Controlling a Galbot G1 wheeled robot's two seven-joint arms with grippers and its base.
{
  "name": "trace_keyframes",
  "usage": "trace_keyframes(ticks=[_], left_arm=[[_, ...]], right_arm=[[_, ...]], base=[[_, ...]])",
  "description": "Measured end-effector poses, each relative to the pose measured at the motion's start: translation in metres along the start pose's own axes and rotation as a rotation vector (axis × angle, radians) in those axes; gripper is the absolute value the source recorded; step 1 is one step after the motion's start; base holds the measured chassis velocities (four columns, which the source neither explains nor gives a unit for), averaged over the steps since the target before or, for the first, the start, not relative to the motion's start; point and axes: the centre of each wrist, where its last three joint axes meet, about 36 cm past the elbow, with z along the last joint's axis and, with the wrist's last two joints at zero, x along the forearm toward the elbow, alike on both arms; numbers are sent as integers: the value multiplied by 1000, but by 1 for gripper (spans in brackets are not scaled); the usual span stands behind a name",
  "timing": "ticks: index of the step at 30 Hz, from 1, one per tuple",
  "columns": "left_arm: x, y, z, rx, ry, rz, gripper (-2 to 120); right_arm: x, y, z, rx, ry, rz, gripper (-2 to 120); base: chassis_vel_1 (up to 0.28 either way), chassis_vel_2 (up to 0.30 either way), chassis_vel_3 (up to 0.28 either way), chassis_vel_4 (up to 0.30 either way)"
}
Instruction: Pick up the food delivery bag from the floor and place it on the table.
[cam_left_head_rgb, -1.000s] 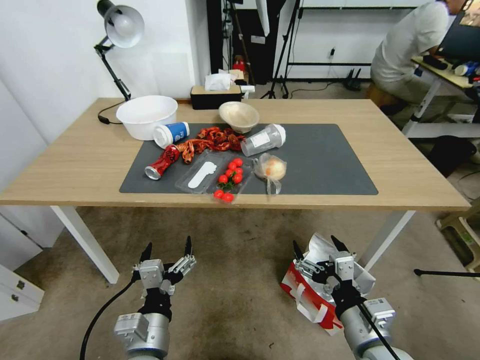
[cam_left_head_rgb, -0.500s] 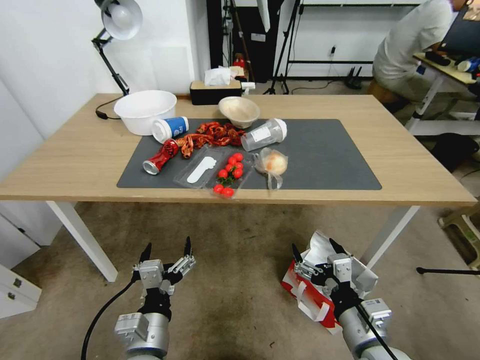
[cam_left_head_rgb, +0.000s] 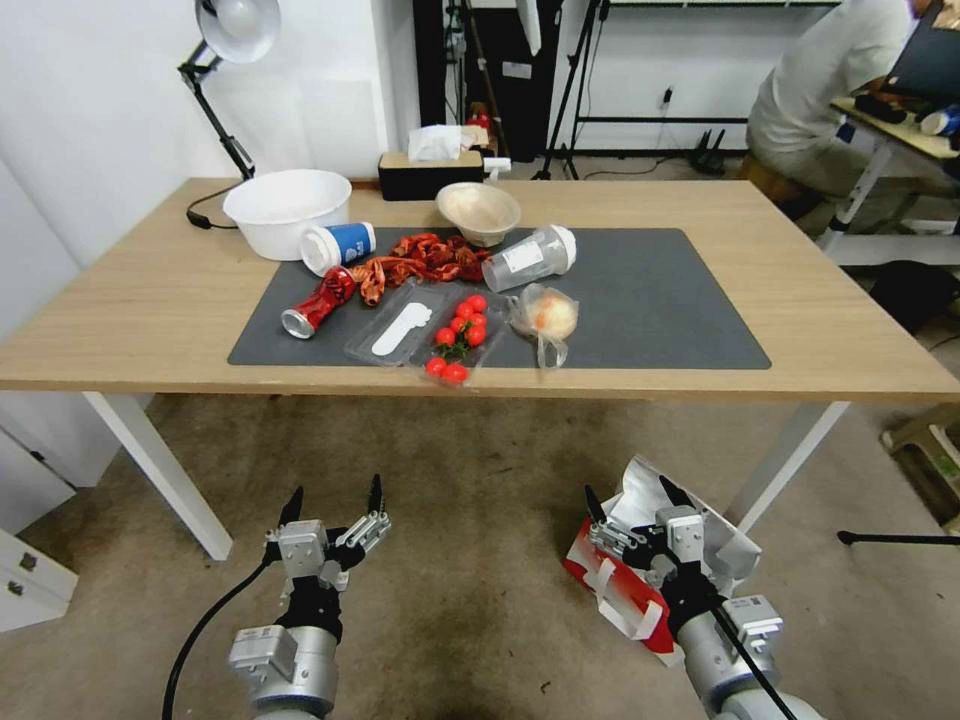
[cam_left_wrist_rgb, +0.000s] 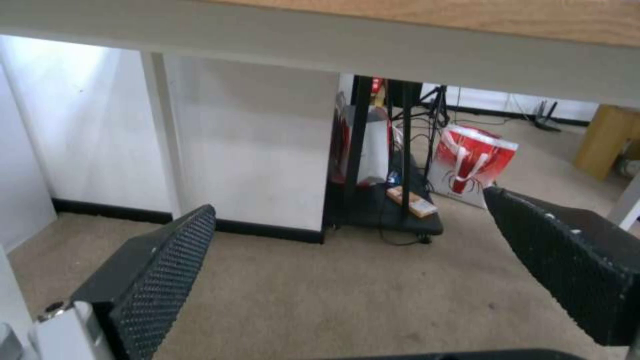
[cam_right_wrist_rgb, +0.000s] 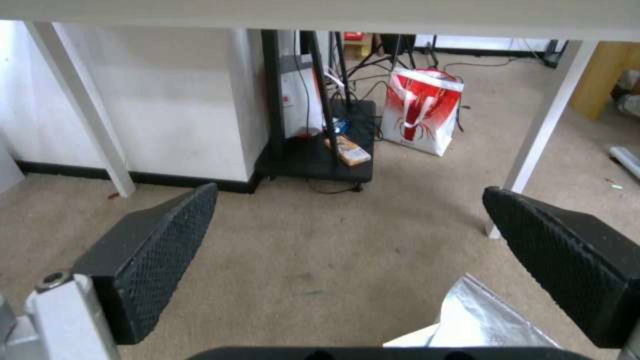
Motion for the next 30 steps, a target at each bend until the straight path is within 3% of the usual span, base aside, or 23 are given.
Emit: trace_keyframes(ticks=[30], left_arm=[[-1,1,2,-3,0,-8,100]], right_arm=[[-1,0,4,-1,7,-6,100]], base=[[0,0,0,0]])
